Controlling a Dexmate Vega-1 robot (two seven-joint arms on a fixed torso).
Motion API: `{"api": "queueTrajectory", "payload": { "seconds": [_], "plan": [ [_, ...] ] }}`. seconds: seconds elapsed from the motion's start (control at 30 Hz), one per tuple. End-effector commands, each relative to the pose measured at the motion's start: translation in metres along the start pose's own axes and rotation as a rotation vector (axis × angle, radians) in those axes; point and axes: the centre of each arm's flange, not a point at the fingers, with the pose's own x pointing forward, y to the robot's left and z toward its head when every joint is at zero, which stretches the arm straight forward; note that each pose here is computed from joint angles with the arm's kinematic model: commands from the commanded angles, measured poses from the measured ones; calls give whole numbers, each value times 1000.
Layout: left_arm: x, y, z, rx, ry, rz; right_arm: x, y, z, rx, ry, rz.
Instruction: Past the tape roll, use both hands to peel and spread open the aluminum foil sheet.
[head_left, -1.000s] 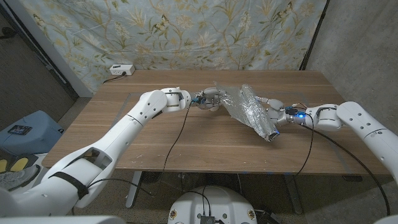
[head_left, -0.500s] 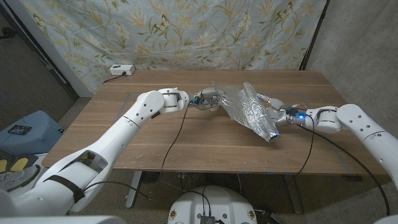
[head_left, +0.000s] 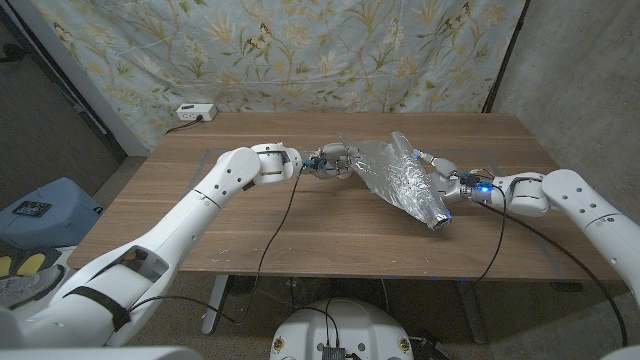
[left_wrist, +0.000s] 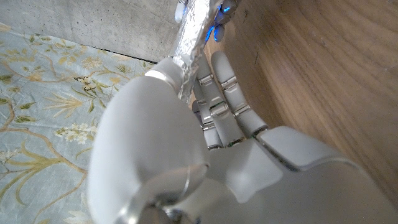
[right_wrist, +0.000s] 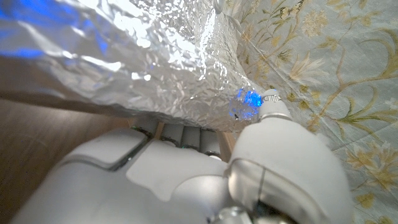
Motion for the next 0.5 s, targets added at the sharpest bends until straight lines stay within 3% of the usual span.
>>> {"api": "queueTrajectory", "payload": {
  "seconds": [0.03,0.5],
  "plan": [
    [-5,1,-3,-19,-5,13,-6,-2,-1,7,14,-16],
    [-9,2,-4,-27,-12,15,-10,-3,4,-3,24,-35]
  ]
}}
